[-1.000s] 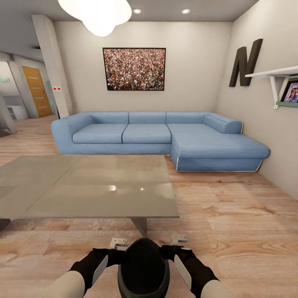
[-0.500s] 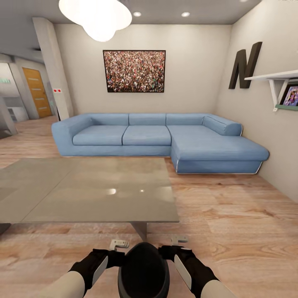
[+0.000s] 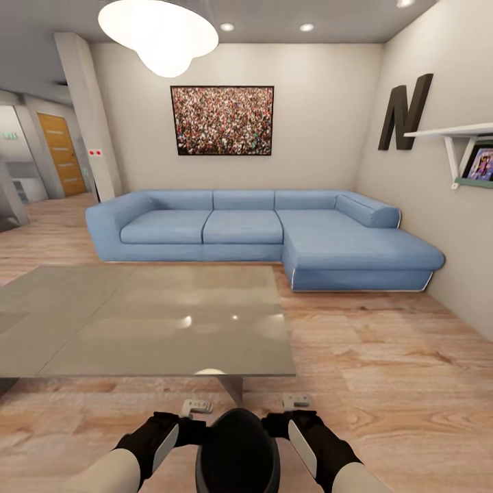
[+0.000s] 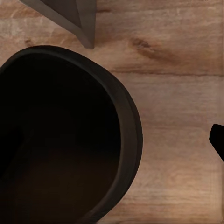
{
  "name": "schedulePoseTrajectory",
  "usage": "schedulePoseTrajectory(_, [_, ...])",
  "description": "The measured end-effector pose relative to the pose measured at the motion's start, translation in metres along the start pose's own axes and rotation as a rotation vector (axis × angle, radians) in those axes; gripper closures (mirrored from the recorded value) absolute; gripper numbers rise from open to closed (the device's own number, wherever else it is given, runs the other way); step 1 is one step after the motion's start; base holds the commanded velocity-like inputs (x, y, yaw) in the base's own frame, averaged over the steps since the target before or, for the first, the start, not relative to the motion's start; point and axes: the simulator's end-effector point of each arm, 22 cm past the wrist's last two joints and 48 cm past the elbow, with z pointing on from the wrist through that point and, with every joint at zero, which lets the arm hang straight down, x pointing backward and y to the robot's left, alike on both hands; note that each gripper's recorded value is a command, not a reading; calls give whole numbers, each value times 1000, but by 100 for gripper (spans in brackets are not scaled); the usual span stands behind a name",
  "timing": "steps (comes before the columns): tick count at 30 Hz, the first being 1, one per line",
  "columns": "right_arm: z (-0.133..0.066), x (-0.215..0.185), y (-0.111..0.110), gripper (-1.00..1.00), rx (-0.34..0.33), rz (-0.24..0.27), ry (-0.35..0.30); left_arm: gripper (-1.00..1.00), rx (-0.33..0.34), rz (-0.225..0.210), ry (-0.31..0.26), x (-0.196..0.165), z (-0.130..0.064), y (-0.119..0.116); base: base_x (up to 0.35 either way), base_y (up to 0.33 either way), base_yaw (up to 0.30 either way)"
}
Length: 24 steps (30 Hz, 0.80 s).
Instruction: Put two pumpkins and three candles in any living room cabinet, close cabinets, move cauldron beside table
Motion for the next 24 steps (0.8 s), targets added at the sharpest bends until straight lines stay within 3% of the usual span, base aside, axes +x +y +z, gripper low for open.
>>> schedulePoseTrajectory(24, [-38, -34, 9, -100, -3, -1, 10, -100, -1, -7, 38, -25, -39, -6, 0, 0, 0])
